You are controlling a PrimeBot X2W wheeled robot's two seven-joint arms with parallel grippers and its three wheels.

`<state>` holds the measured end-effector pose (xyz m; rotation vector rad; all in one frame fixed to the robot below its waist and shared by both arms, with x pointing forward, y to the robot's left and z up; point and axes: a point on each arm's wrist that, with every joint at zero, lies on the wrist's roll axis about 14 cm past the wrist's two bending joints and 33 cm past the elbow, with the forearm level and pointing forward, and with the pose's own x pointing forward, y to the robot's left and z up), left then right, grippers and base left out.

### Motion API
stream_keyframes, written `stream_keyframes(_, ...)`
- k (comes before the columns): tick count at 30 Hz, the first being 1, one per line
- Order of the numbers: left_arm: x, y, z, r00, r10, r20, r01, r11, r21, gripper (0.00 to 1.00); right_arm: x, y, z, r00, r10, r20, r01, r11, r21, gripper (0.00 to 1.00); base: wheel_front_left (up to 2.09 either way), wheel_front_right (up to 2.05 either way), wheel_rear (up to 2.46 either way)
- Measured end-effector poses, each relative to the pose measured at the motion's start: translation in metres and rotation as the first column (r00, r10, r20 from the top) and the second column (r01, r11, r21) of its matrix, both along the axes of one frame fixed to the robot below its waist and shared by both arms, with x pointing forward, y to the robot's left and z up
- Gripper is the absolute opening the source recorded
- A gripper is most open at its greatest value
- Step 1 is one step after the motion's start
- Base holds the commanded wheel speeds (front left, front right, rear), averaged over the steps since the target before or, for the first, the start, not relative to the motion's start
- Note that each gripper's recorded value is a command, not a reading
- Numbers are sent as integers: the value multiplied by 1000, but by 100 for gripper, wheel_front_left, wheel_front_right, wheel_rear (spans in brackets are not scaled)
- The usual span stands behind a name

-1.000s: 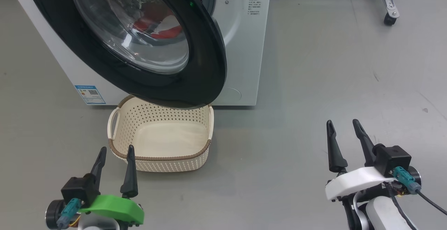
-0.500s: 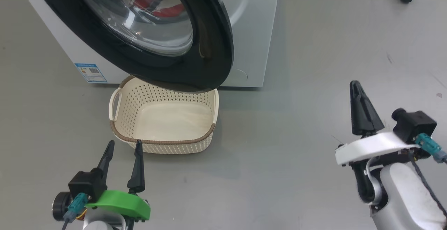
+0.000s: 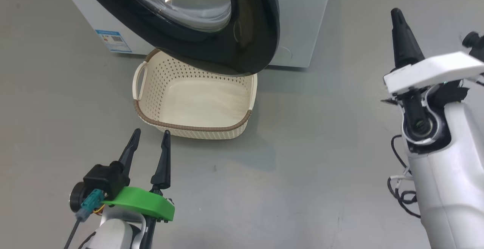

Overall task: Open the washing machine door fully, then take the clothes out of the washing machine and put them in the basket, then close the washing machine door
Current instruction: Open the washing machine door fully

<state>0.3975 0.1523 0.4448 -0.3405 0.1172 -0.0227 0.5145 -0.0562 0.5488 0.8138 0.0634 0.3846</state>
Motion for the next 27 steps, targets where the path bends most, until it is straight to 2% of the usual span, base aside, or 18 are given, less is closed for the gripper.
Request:
stream_keyframes(6,3,9,-8,1000,22,-23,-22,1000,1,100,33,19,-8,987,92,-132,-72,986,149,0,0,0,0)
stream_keyframes(11,5,19,-13,998,49,-38,-49,999,7,100,55,44,-10,958,193,-211,-137,958,251,0,0,0,0)
stream_keyframes(16,7,28,-17,996,73,-51,-72,997,3,100,70,71,-14,919,291,-266,-204,929,309,0,0,0,0)
stream_keyframes(21,7,39,-19,993,103,-62,-102,995,11,100,77,98,-24,864,389,-319,-268,893,362,0,0,0,0)
stream_keyframes(27,4,49,-22,989,132,-72,-131,991,19,100,70,126,-41,776,498,-386,-340,846,410,0,0,0,0)
